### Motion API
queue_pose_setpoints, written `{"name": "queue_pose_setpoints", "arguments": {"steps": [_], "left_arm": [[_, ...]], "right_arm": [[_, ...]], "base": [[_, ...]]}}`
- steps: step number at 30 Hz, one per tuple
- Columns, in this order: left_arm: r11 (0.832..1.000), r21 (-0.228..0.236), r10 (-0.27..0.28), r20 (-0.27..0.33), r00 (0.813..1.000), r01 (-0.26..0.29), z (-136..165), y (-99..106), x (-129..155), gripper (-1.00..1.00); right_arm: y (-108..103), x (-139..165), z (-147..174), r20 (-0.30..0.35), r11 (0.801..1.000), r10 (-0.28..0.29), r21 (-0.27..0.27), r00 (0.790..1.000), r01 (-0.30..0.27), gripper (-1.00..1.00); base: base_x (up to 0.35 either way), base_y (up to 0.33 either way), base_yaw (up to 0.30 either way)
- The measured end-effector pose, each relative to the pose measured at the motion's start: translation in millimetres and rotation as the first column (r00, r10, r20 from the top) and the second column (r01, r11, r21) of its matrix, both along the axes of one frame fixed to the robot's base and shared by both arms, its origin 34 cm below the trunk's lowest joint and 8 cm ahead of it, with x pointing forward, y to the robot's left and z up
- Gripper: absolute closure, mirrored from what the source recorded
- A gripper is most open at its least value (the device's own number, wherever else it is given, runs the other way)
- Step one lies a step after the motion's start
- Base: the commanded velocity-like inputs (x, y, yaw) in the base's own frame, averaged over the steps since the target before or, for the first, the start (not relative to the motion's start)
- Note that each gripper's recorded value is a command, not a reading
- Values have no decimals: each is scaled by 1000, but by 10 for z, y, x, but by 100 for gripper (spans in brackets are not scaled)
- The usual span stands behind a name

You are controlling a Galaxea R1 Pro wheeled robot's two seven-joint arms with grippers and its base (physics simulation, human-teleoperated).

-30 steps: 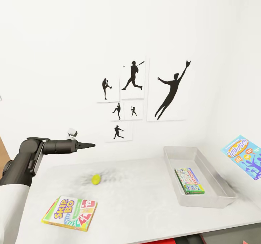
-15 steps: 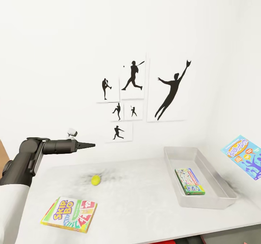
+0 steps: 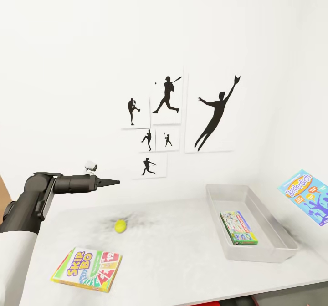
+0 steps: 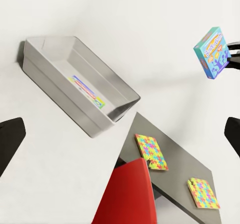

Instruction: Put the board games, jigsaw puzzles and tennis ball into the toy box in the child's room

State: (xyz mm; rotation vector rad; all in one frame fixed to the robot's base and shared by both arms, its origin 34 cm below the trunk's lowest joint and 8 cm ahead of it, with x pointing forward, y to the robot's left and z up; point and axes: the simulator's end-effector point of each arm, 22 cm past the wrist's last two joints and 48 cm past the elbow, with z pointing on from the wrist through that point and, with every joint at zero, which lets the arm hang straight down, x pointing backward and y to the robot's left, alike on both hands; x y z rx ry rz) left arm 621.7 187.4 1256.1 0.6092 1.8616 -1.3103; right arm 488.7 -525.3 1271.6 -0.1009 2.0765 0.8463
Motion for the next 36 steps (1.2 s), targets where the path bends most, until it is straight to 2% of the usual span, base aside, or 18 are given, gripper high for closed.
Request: {"name": "queue_pose_setpoints", "arguments": {"steps": [8, 36], "left_arm": [[1000, 0, 0, 0, 1000, 0, 0, -2, 1, -100], [1000, 0, 0, 0, 1000, 0, -2, 0, 3, -100]], "right_arm": [[0, 2, -4, -1, 1000, 0, 0, 1000, 0, 100], [-2, 2, -1, -1, 1000, 0, -1, 1000, 0, 100]], "base": [[101, 0, 0], [2, 0, 0]]}}
